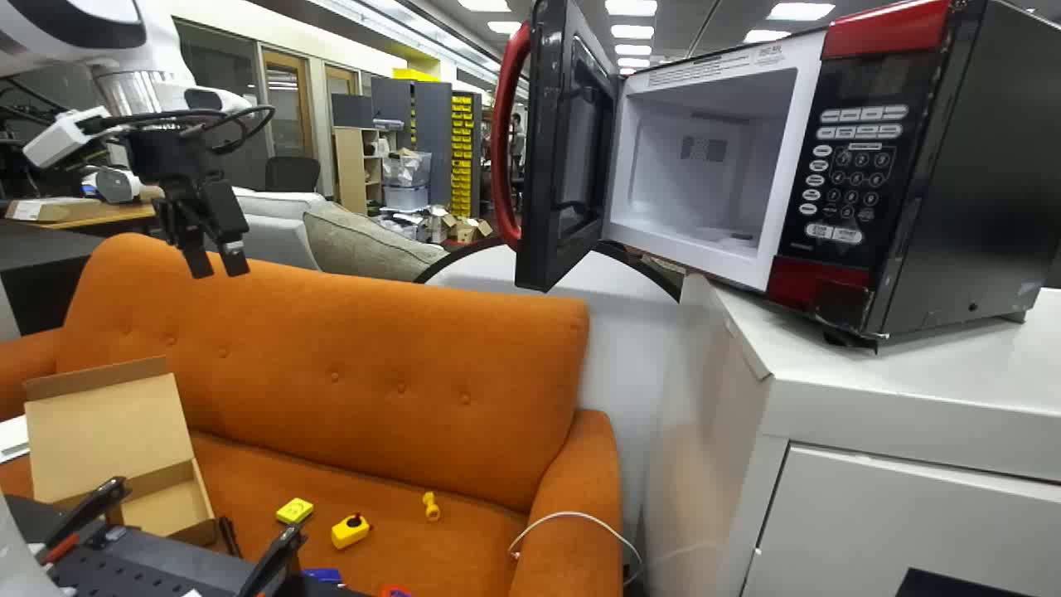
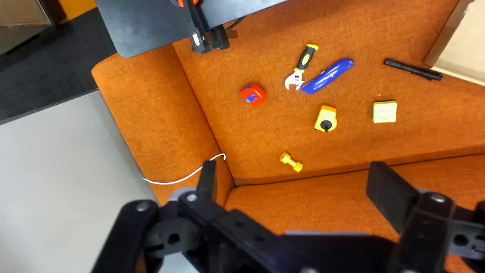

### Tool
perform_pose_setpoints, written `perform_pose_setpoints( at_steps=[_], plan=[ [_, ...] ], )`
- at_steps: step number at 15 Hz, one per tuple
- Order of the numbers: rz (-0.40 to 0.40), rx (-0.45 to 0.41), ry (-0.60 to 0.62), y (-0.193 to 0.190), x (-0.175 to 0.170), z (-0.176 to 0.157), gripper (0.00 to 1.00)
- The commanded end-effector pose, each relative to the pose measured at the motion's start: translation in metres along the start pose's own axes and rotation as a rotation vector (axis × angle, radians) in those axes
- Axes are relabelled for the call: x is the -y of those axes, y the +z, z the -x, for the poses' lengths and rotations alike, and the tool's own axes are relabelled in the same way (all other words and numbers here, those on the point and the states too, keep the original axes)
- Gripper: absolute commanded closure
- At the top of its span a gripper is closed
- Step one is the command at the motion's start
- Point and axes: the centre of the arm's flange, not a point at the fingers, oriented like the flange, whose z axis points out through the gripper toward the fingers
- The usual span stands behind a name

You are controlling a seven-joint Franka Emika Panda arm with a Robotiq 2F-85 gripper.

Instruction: Close the microwave

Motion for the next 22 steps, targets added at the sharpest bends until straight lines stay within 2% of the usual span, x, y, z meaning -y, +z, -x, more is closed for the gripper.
perform_pose_setpoints(
  at_steps=[1,12,13,14,18,21,22],
  plan=[
    [-0.001,-0.002,0.0,-0.001,0.0,0.0,0.0],
    [-0.003,-0.008,-0.001,-0.004,0.001,-0.001,0.0],
    [0.01,-0.019,0.021,-0.004,-0.001,-0.002,0.0],
    [0.049,-0.066,0.065,-0.004,-0.007,-0.006,0.0],
    [0.044,-0.106,0.103,-0.01,-0.024,-0.008,0.0],
    [0.024,-0.067,0.135,-0.013,-0.026,-0.009,0.0],
    [-0.004,-0.008,-0.001,-0.004,0.001,-0.001,0.0]
  ],
)
